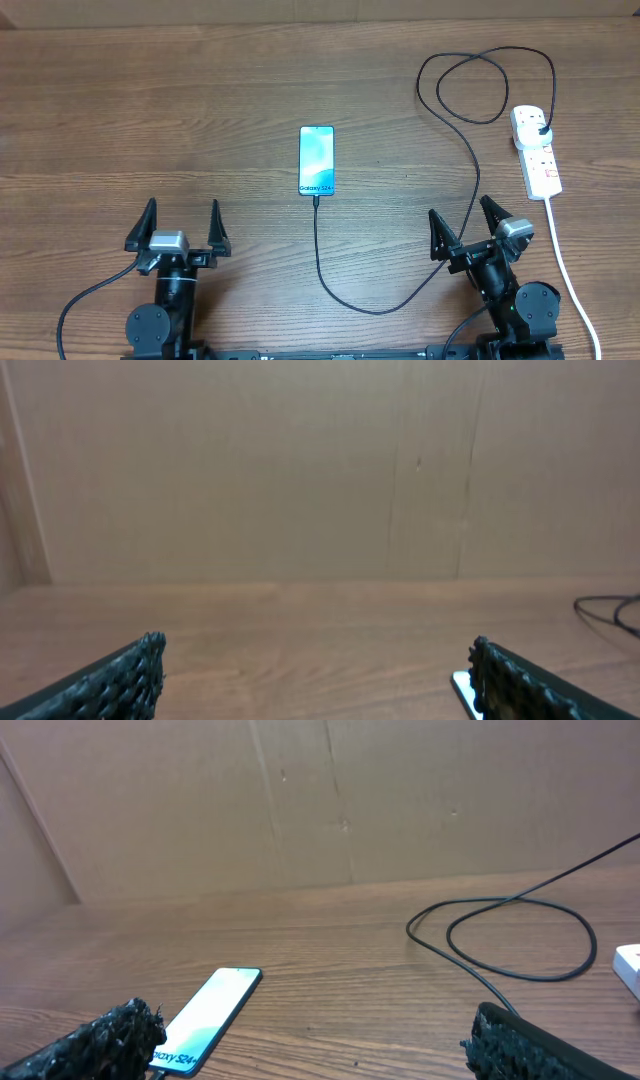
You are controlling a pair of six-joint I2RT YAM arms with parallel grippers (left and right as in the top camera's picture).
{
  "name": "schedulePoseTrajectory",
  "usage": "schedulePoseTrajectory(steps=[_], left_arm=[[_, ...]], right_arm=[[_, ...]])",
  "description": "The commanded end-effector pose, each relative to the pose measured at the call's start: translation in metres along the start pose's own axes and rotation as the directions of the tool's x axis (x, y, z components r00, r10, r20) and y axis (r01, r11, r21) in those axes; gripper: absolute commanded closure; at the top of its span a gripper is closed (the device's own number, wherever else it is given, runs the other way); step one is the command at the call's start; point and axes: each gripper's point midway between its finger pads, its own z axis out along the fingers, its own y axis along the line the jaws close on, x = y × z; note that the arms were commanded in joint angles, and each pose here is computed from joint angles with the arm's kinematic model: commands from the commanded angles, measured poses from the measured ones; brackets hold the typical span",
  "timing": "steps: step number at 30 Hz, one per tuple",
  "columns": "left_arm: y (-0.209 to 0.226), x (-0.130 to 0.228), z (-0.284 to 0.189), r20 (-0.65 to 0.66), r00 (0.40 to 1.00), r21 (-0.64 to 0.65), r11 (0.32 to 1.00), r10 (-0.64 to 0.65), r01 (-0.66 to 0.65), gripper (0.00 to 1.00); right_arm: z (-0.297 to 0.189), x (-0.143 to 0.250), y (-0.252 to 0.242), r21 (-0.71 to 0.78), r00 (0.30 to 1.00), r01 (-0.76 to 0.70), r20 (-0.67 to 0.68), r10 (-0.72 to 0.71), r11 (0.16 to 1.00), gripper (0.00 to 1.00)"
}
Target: Plug charger to phone and switch on socket
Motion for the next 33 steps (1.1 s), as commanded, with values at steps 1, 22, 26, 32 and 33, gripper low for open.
schedulePoseTrajectory(steps=[1, 22, 26, 32, 33], left_arm=[[0.002, 0.010, 0.000, -0.014, 1.000, -0.004, 1.000, -0.024, 0.024, 0.00], [0.021, 0.054, -0.006, -0.189, 0.980, -0.122, 0.992, -0.053, 0.030, 0.00], [0.020, 0.054, -0.006, -0.196, 0.981, -0.105, 0.994, -0.001, -0.020, 0.00], [0.020, 0.054, -0.006, -0.197, 0.980, -0.103, 0.994, 0.012, -0.033, 0.00], [0.020, 0.054, -0.006, -0.197, 0.980, -0.103, 0.994, 0.013, -0.034, 0.00]], right_arm=[[0.000, 0.002, -0.001, 0.007, 1.000, -0.003, 0.002, 0.003, 1.000, 0.00], [0.000, 0.002, -0.001, 0.007, 1.000, -0.003, 0.002, 0.003, 1.000, 0.00], [0.000, 0.002, -0.001, 0.006, 1.000, -0.003, 0.002, 0.003, 1.000, 0.00], [0.000, 0.002, -0.001, 0.007, 1.000, -0.003, 0.002, 0.003, 1.000, 0.00], [0.000, 0.002, -0.001, 0.007, 1.000, -0.003, 0.002, 0.003, 1.000, 0.00]])
